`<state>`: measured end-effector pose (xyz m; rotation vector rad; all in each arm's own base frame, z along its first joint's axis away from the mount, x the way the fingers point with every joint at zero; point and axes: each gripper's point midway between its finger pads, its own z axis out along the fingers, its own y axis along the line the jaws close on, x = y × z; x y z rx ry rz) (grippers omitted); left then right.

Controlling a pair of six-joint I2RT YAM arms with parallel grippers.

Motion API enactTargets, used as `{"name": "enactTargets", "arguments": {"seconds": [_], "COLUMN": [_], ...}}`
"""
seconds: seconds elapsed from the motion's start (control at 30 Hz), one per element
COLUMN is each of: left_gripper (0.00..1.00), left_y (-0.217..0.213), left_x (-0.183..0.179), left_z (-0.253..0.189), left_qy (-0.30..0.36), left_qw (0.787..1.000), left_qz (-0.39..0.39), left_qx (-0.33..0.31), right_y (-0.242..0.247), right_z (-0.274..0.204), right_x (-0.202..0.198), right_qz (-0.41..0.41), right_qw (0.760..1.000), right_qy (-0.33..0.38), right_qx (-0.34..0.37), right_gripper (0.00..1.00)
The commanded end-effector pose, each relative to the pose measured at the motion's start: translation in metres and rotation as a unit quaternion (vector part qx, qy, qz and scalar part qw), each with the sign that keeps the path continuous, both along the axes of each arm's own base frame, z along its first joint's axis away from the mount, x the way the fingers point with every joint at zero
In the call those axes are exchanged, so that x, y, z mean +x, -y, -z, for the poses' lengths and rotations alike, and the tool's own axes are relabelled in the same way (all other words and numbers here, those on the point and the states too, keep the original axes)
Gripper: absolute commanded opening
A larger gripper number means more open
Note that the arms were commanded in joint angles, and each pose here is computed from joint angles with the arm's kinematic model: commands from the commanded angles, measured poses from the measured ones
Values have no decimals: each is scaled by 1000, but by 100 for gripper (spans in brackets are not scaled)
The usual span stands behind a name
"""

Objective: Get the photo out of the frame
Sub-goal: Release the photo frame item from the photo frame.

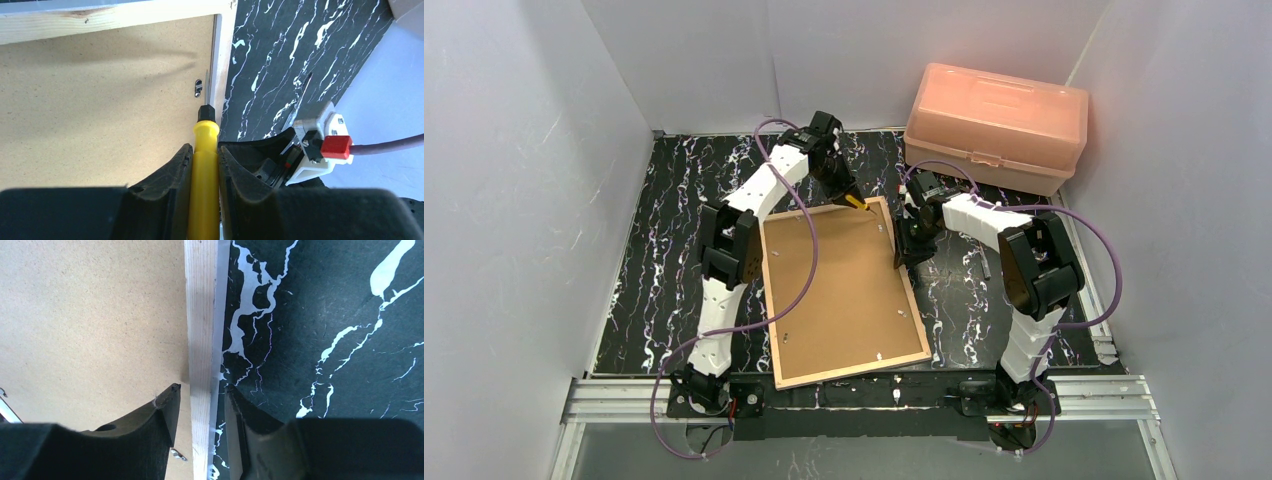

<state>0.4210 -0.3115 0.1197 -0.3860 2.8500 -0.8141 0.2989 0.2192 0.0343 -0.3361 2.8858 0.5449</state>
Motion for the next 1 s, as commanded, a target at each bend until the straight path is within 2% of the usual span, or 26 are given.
{"name": "enactTargets", "arguments": {"seconds": [0.0, 0.17, 0.33, 0.47, 0.7, 0.97], "left_gripper": [0, 0, 0, 0, 0, 0], "left_y": [-7, -13, -26, -43, -91, -128], "left_x": [1, -4, -15, -29, -52, -81], "left_z": [-39, -53, -62, -70, -82, -96], "left_qy": [28, 38, 45, 54, 79, 97], "left_qw": [999, 999, 999, 998, 993, 985], "left_qz": [1, 6, 11, 14, 27, 30], "left_qx": [-15, -14, -3, 16, 89, 138], "right_y": [-3, -1, 1, -1, -6, -9], "right_z": [-6, -5, -6, -7, -7, -17], "right_x": [7, 7, 10, 15, 30, 81], "right_qz": [-3, -5, -9, -17, -44, -60], "right_qw": [1000, 1000, 1000, 999, 993, 981], "right_qy": [7, 10, 20, 29, 67, 117], "right_qx": [1, -7, -17, -28, -90, -143], "right_gripper": [46, 41, 30, 28, 24, 23]}}
